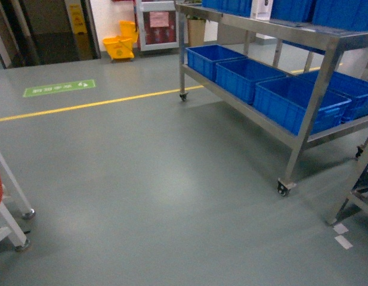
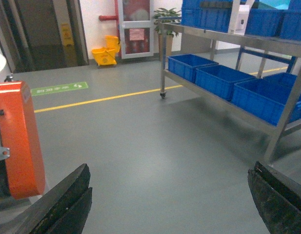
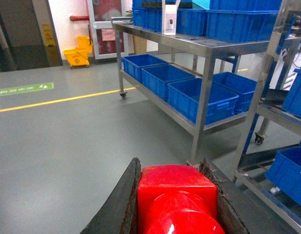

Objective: Pick red block from blue box to shelf

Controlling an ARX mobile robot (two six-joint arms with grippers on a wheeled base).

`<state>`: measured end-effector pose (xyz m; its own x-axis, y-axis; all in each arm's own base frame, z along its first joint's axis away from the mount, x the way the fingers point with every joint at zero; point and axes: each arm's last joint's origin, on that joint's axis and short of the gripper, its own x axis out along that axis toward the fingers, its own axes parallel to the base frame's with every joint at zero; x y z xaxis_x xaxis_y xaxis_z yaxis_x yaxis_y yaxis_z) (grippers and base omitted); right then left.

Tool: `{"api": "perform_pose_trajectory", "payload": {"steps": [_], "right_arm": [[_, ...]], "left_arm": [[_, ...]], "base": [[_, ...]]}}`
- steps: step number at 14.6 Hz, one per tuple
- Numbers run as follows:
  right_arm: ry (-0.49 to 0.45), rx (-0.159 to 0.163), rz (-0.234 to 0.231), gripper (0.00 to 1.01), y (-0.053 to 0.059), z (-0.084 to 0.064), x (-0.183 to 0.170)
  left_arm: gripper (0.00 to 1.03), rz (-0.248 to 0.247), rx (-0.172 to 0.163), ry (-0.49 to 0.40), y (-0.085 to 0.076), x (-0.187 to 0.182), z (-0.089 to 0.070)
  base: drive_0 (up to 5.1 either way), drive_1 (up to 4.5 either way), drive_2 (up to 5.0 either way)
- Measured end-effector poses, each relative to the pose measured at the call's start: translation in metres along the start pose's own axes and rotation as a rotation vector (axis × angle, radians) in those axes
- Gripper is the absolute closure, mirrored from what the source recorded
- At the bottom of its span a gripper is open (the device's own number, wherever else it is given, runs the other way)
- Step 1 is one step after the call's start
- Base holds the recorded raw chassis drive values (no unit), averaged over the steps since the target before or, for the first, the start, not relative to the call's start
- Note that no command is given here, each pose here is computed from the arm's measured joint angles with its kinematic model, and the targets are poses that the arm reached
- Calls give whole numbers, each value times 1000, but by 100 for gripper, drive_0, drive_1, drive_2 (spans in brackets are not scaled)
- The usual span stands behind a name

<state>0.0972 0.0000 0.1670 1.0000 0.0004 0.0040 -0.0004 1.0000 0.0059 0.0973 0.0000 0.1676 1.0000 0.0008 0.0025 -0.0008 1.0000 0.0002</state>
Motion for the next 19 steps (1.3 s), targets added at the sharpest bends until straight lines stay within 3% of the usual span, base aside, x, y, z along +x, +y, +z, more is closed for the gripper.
{"api": "perform_pose_trajectory", "payload": {"steps": [19], "right_arm": [[0, 0, 0, 73, 0, 0, 0]], "left_arm": [[5, 0, 0, 0, 0, 0, 0]], "base": [[-151, -151, -151]]}}
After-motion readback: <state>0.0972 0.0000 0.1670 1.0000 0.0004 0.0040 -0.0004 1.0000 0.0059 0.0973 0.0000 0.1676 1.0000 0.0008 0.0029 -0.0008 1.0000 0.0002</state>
